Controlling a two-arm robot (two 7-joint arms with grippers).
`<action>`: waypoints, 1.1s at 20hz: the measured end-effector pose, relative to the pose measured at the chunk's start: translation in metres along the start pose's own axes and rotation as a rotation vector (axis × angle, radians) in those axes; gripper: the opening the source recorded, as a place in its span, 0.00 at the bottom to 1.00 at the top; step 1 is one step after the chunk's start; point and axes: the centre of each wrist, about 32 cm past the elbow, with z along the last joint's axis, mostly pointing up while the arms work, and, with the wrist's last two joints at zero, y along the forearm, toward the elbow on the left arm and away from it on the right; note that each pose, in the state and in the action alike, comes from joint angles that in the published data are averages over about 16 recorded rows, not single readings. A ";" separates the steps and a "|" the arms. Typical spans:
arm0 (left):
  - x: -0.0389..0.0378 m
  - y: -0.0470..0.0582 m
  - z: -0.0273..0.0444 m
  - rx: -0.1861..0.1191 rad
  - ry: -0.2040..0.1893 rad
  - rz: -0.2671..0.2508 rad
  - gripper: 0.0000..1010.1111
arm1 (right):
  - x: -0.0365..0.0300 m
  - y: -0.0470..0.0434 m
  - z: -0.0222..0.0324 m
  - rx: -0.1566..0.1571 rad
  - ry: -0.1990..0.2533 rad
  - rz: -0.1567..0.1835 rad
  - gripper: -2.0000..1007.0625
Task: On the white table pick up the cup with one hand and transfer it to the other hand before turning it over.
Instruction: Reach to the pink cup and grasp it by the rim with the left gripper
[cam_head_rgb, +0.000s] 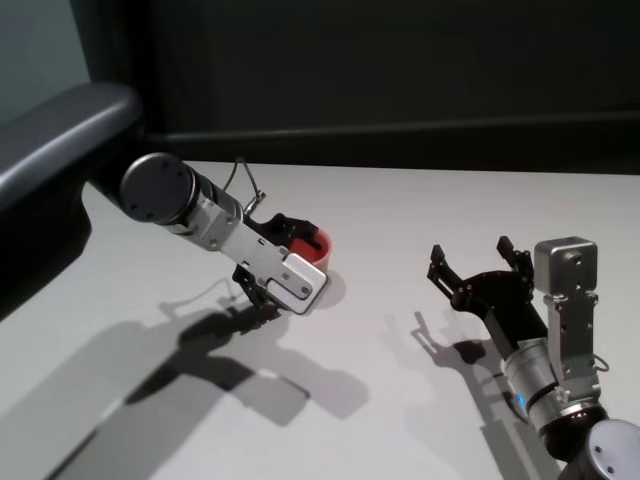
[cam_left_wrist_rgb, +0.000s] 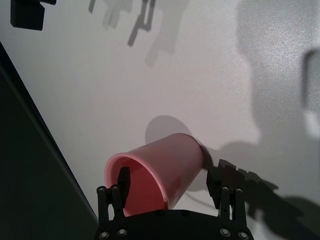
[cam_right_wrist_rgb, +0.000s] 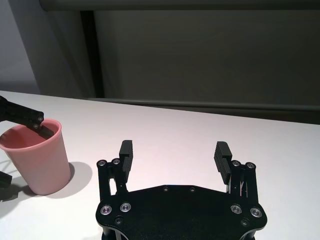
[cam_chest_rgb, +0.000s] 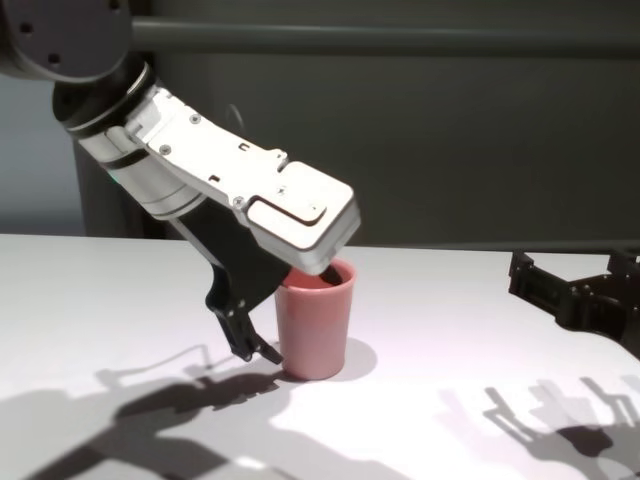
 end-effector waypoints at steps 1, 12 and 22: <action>0.0002 0.000 0.0000 0.000 0.000 -0.001 0.99 | 0.0000 0.0000 0.0000 0.000 0.000 0.000 0.99; -0.0001 0.000 0.0002 0.001 0.001 -0.001 0.87 | 0.0000 0.0000 0.0000 0.000 0.000 0.000 0.99; -0.0005 0.000 0.0002 0.000 0.004 0.001 0.56 | 0.0000 0.0000 0.0000 0.000 0.000 0.000 0.99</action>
